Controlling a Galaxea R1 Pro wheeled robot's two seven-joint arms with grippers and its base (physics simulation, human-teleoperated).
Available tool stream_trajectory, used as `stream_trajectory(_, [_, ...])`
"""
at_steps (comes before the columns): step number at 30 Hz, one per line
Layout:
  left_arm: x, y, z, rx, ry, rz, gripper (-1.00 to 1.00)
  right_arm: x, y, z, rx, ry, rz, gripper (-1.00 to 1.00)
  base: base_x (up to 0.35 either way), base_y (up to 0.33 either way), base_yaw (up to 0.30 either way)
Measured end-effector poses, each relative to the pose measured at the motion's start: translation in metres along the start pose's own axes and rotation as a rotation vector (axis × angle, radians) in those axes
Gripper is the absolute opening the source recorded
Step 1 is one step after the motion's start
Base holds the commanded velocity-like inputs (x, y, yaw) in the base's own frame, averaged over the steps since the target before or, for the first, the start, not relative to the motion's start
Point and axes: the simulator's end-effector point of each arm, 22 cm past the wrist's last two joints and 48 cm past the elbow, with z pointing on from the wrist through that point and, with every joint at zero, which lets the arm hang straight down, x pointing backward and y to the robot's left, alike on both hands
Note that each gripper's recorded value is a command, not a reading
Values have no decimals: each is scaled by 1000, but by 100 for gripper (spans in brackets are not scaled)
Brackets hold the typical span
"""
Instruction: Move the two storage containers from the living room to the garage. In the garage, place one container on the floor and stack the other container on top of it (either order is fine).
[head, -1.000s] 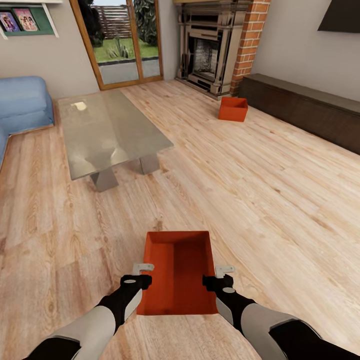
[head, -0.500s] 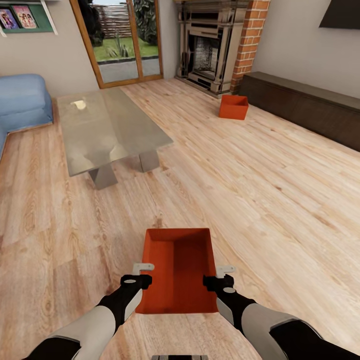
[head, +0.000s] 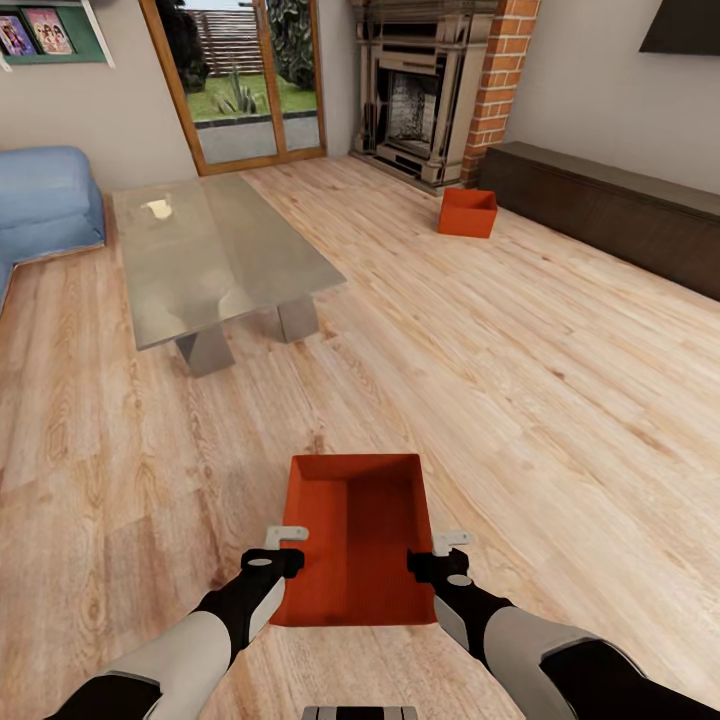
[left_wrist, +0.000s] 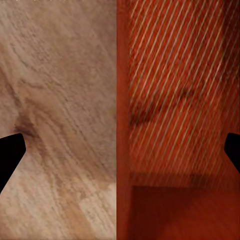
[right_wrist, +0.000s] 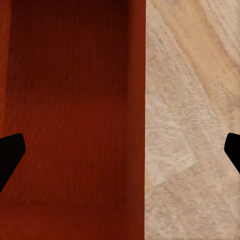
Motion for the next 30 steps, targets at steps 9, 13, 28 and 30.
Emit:
stream_trajectory(9, [-1, 0, 0, 0, -1, -3, 100, 0, 0, 0, -1, 0, 0, 100, 0, 0, 0])
stream_trajectory(13, [-1, 0, 0, 0, -2, -3, 100, 0, 0, 0, -1, 0, 0, 100, 0, 0, 0])
stream_trajectory(28, [-5, 1, 0, -2, -21, -10, 100, 0, -1, 0, 0, 0, -2, 100, 0, 0, 0])
stream_trajectory(30, [-5, 1, 0, -2, -21, -10, 100, 0, -1, 0, -1, 0, -7, 100, 0, 0, 0])
